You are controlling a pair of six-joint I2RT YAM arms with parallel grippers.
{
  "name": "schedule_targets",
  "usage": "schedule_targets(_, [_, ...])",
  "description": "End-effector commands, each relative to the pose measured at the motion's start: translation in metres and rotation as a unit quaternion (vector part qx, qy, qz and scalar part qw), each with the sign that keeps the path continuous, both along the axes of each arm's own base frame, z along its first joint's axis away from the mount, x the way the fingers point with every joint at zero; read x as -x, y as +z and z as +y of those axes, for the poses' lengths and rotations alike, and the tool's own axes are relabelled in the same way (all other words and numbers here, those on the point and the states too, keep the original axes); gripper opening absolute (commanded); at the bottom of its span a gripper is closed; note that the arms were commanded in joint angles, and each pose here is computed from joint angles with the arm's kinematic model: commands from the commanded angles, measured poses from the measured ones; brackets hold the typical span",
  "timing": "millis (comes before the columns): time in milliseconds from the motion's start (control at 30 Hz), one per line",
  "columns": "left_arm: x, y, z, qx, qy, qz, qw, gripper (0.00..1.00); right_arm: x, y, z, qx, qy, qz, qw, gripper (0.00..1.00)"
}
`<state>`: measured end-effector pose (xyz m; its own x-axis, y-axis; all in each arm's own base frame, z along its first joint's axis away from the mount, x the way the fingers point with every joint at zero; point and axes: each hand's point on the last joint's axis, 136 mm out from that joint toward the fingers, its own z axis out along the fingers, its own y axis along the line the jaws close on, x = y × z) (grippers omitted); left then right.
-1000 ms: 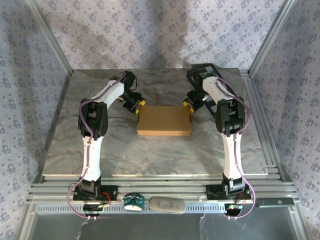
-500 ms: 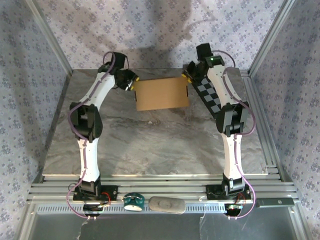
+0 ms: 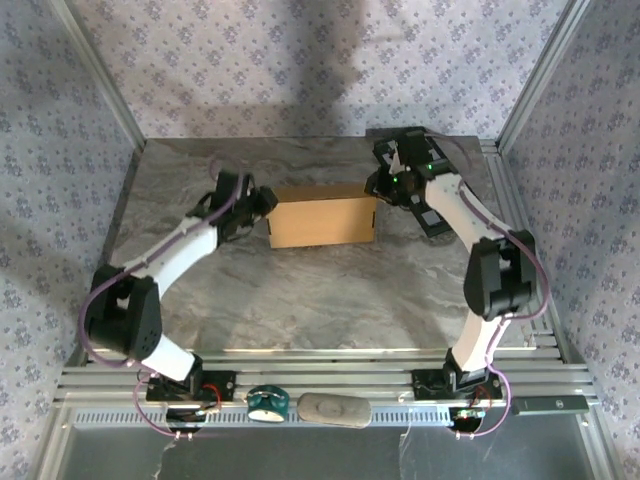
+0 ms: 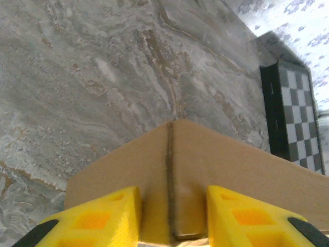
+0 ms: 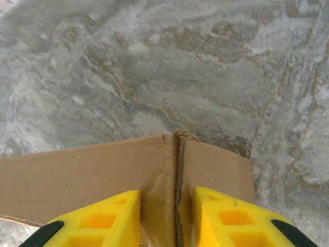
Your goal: Fold the paper box
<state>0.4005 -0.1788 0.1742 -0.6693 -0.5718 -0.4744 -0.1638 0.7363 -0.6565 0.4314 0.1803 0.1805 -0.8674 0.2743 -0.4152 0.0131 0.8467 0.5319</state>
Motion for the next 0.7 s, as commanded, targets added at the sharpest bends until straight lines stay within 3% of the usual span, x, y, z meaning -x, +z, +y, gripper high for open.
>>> schedule_targets(0, [0.017, 0.025, -0.009, 0.028, -0.014, -0.051, 0.998, 0.36, 0.034, 0.02, 0.022, -0.027, 0.044, -0.043, 0.998, 0.32])
schedule_targets(367, [0.081, -0.001, -0.016, 0.028, -0.031, 0.015, 0.999, 0.35, 0.094, -0.008, 0.012, -0.012, 0.045, 0.014, 0.999, 0.32])
schedule_targets(567, [0.101, -0.012, -0.012, 0.024, -0.027, 0.029, 0.999, 0.37, 0.119, -0.012, 0.005, -0.001, 0.058, 0.024, 0.998, 0.45])
schedule_targets(667, [0.109, -0.016, -0.01, 0.021, -0.026, 0.042, 0.999, 0.39, 0.13, -0.016, -0.001, 0.004, 0.057, 0.034, 0.998, 0.46])
